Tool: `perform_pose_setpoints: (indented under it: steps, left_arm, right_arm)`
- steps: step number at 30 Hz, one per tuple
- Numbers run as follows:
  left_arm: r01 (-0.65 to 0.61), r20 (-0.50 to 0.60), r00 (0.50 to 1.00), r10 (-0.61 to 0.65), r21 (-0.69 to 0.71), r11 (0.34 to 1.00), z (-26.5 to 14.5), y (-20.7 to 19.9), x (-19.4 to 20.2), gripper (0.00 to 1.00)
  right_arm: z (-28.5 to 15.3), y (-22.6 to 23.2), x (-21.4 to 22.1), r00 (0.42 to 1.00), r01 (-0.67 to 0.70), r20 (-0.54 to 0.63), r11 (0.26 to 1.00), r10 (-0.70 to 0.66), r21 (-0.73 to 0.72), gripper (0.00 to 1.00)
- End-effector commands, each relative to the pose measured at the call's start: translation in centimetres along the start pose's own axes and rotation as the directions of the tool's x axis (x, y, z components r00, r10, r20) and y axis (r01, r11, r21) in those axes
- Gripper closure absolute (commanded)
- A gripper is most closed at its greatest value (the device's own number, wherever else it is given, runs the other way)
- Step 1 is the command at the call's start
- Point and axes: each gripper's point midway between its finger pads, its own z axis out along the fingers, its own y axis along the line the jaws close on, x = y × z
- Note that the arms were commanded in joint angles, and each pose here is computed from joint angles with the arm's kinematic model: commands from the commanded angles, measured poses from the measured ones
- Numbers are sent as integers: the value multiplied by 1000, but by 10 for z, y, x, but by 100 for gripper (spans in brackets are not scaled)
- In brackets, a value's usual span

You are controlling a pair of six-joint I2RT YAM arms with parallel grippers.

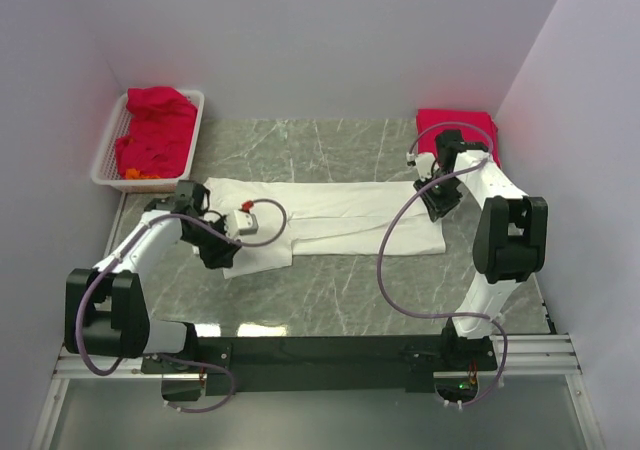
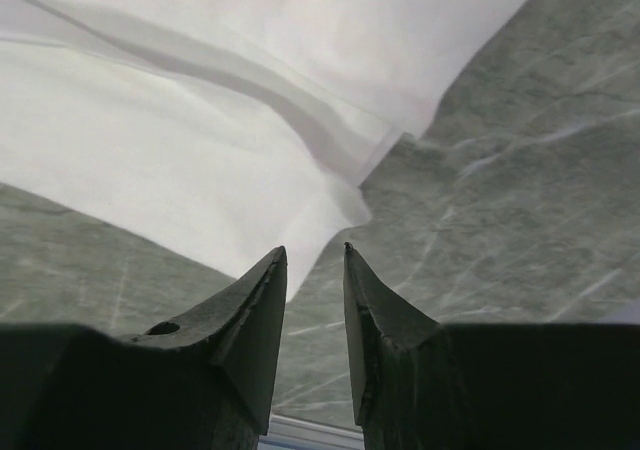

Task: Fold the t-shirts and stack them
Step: Fold the tshirt

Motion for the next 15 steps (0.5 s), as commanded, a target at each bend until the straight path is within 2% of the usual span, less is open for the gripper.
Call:
perform_pose_setpoints:
  steps: [1,4,11,14,15]
  left_arm:
    - [-56,-28,998,56,-7,998,14,-12,5,49]
    - [-107,-67,992,105,-24,994,28,-13,9,47]
    - [-139,-155,979,131,-42,989,58,-12,28,43]
    - [-156,-183,972,146,-45,987,66,-12,31,44]
    - [-160,-192,970,149,-42,986,67,-12,32,49]
  right_arm:
    - [-20,17,-5,997,-53,58,996,57,-72,64]
    - [-19,24,-1,997,-58,42,993,63,-106,64]
    - [-6,39,15,998,-67,-8,984,66,-163,66]
    - [-4,39,15,998,-69,-10,984,68,-166,66]
    - [-3,38,15,998,-69,-10,984,68,-166,66]
